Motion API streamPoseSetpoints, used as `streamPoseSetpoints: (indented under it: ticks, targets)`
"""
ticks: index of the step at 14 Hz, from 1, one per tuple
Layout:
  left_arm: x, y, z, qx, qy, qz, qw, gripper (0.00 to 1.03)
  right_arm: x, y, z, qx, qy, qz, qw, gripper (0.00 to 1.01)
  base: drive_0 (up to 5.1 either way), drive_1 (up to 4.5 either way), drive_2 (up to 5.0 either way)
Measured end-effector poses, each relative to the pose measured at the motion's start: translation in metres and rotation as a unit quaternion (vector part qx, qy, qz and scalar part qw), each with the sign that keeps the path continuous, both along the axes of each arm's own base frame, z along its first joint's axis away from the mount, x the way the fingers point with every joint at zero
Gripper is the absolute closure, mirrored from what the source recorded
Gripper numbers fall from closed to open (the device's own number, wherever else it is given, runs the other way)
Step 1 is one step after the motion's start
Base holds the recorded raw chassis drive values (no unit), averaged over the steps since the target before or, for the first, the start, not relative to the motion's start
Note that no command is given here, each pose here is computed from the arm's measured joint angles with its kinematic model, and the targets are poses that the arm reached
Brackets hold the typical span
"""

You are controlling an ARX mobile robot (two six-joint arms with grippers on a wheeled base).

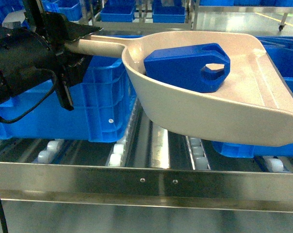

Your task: Place part in tray to right shelf

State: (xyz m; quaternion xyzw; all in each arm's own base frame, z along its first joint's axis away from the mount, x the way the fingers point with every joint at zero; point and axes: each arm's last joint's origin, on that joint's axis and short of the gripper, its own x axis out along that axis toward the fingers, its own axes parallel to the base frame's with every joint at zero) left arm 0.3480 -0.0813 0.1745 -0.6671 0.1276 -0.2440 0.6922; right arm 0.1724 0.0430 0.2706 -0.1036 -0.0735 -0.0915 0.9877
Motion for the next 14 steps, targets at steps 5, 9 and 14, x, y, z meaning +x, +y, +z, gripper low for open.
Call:
streamPoseSetpoints:
  ticks: [5,9,14]
  targets:
    - [0.0000,0.0000,0.0000,0.000,0.000,0.000,1.0000,0.90,0.0000,0.0000,0.0000,0.000,0.000,0.000,1.0000,0.03,0.0,0.00,0.0]
    - [0.0000,0.0000,0.0000,0.000,0.000,0.000,1.0000,0.90,0.0000,0.0000,0.0000,0.000,0.000,0.000,1.0000,0.03,0.0,0.00,0.0]
    - [0.0000,0.0000,0.0000,0.000,0.000,0.000,1.0000,0.90,0.0000,0.0000,0.0000,0.000,0.000,0.000,1.0000,0.03,0.0,0.00,0.0]
